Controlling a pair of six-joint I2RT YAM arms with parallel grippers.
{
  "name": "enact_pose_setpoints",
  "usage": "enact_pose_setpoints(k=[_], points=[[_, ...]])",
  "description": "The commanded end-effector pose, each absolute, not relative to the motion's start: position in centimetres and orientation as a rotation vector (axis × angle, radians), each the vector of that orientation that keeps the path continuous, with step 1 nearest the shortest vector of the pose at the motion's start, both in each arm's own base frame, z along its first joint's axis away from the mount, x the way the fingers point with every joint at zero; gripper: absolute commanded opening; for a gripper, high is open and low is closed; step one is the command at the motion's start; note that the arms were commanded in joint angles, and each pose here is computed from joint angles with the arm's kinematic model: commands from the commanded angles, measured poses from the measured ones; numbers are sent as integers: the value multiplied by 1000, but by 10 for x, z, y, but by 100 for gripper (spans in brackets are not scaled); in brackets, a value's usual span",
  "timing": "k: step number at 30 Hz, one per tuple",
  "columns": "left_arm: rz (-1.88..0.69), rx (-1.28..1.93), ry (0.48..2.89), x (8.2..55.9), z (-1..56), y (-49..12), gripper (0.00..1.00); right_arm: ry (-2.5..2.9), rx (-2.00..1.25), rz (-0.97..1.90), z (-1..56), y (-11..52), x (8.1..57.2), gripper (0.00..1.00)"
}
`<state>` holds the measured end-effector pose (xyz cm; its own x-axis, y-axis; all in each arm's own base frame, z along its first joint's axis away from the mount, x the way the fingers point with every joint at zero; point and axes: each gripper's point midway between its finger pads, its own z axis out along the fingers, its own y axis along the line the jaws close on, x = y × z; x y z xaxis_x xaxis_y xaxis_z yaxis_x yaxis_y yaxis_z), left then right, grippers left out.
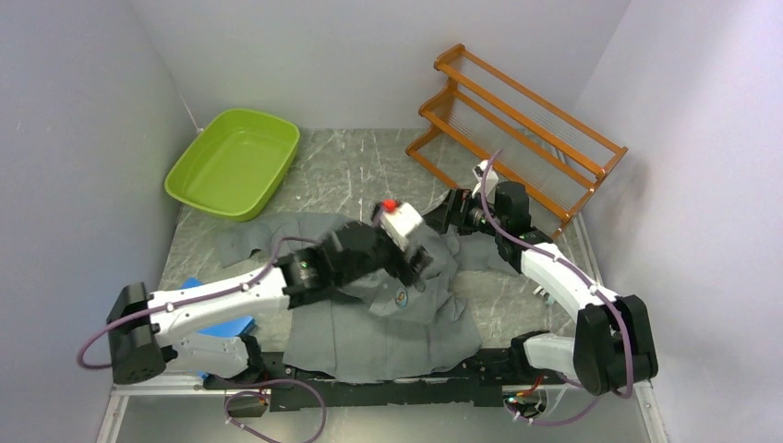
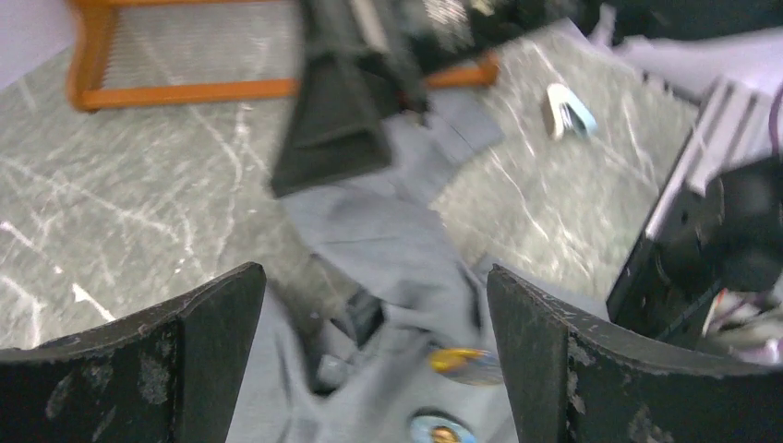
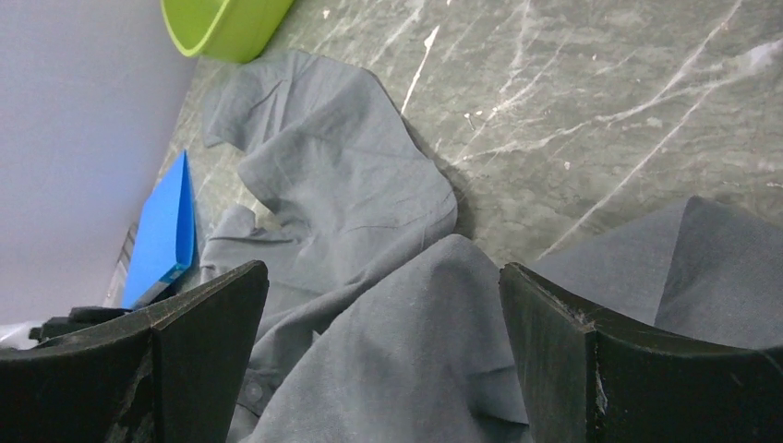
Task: Pin the brooch onto the clothing
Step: Pin the brooch to the clothes, then flatten out the clothes at the center of the board.
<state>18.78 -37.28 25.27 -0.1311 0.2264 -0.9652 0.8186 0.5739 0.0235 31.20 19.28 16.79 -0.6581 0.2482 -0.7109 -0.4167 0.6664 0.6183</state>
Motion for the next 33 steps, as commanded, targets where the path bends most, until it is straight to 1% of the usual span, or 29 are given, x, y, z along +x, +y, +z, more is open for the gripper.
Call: enact_pose_setpoints(k=[1, 5, 10, 13, 16, 19, 21, 22, 23, 25, 27, 29, 30, 33], points=[[-941, 681, 1711, 209, 275, -346, 95, 2048, -166, 997, 171, 193, 321, 100], [-975, 541, 1808, 239, 256, -312, 95, 2092, -138, 975, 152, 189, 324, 100], [-951, 264, 1959, 283, 216, -258, 95, 2172, -110, 983, 127, 189, 325, 100], [-795, 123, 2111, 305, 171, -225, 95, 2215, -103, 1018, 115, 192, 322, 99], [-570, 80, 2256, 319, 134, -201, 95, 2239, -109, 1042, 107, 194, 318, 98], [-387, 102, 2395, 327, 101, -186, 95, 2253, -121, 1065, 101, 196, 314, 97], [-271, 114, 2472, 334, 81, -178, 93, 2251, -137, 1100, 102, 199, 310, 95], [-226, 118, 2514, 336, 69, -176, 93, 2247, -148, 1122, 102, 201, 308, 92], [-182, 125, 2541, 338, 61, -173, 91, 2243, -161, 1151, 103, 204, 306, 89], [-121, 134, 2592, 340, 44, -169, 89, 2235, -184, 1200, 105, 208, 302, 79], [-69, 137, 2631, 341, 29, -165, 85, 2224, -208, 1256, 108, 213, 297, 66], [-44, 142, 2648, 341, 20, -163, 76, 2217, -220, 1304, 109, 217, 293, 51], [-39, 145, 2654, 340, 16, -163, 67, 2210, -227, 1321, 110, 218, 292, 45], [-28, 132, 2645, 342, 15, -161, 29, 2179, -246, 1345, 117, 220, 292, 24]])
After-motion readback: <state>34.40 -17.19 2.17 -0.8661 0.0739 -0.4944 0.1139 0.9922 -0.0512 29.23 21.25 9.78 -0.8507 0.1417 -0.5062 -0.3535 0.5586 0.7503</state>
